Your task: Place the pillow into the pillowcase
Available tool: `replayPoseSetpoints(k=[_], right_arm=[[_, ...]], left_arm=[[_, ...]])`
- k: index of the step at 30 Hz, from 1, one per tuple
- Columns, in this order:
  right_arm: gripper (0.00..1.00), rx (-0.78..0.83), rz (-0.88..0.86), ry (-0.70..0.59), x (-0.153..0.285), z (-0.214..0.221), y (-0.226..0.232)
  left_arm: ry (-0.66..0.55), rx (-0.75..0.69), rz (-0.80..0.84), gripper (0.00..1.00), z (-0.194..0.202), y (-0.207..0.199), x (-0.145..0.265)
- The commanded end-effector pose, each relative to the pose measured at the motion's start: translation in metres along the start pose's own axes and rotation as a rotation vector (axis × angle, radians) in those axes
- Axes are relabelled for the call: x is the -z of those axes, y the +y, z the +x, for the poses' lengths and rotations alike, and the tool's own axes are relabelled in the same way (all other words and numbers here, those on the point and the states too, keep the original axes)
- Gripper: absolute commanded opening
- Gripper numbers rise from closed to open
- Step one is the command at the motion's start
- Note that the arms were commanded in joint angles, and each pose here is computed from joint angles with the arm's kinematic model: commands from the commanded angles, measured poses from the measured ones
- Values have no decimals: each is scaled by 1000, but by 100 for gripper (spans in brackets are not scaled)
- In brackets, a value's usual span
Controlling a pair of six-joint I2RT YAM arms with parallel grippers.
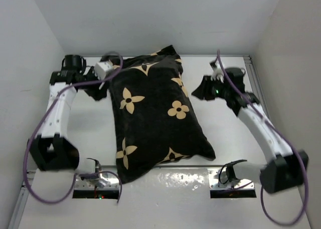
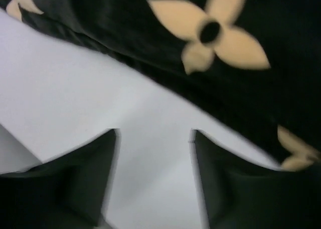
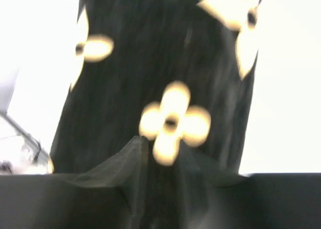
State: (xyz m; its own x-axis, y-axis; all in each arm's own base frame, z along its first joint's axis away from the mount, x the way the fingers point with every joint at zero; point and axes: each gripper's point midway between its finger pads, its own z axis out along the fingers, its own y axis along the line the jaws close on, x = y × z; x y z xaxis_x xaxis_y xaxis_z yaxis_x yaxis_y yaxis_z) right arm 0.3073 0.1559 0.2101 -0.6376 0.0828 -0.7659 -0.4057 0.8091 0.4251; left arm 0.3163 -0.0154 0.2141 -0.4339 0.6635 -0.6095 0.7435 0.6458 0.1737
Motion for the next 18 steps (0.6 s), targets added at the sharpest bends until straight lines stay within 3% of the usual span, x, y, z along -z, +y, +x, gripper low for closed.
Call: replayPoseSetpoints(k=[1, 3, 4, 5, 6, 7, 9, 11, 16, 17, 18], right_arm=[[20, -86, 21, -135, -40, -83, -19], [27, -207, 95, -118, -79, -90, -57], [36, -232, 136, -173, -86, -116, -68], [45, -322, 164, -156, -113, -109, -90], [58, -349, 164, -189, -121, -123, -99], [72, -371, 124, -188, -131, -126, -98], [82, -407, 72, -168, -168, -121, -104], [92, -411, 23, -116, -192, -106, -100], [94, -428, 38, 38, -254, -34, -106], [92, -457, 44, 52, -259, -24, -105], [81, -487, 66, 84, -263, -3, -109]], left_arm=[[-87, 254, -56, 49, -23, 57, -43], [-97, 379, -71, 34, -22, 87, -65], [-107, 411, -75, 34, -21, 96, -71], [-138, 440, -102, 38, -27, 111, -76], [-119, 484, -98, 54, -14, 121, -94], [-126, 495, -104, 62, -14, 128, -102], [-126, 534, -119, 77, -10, 147, -126], [-146, 538, -100, 80, -15, 154, -143], [-120, 524, -5, 84, -22, 149, -212], [-110, 532, 7, 84, -21, 147, -220], [-107, 519, 29, 83, -27, 145, -236]])
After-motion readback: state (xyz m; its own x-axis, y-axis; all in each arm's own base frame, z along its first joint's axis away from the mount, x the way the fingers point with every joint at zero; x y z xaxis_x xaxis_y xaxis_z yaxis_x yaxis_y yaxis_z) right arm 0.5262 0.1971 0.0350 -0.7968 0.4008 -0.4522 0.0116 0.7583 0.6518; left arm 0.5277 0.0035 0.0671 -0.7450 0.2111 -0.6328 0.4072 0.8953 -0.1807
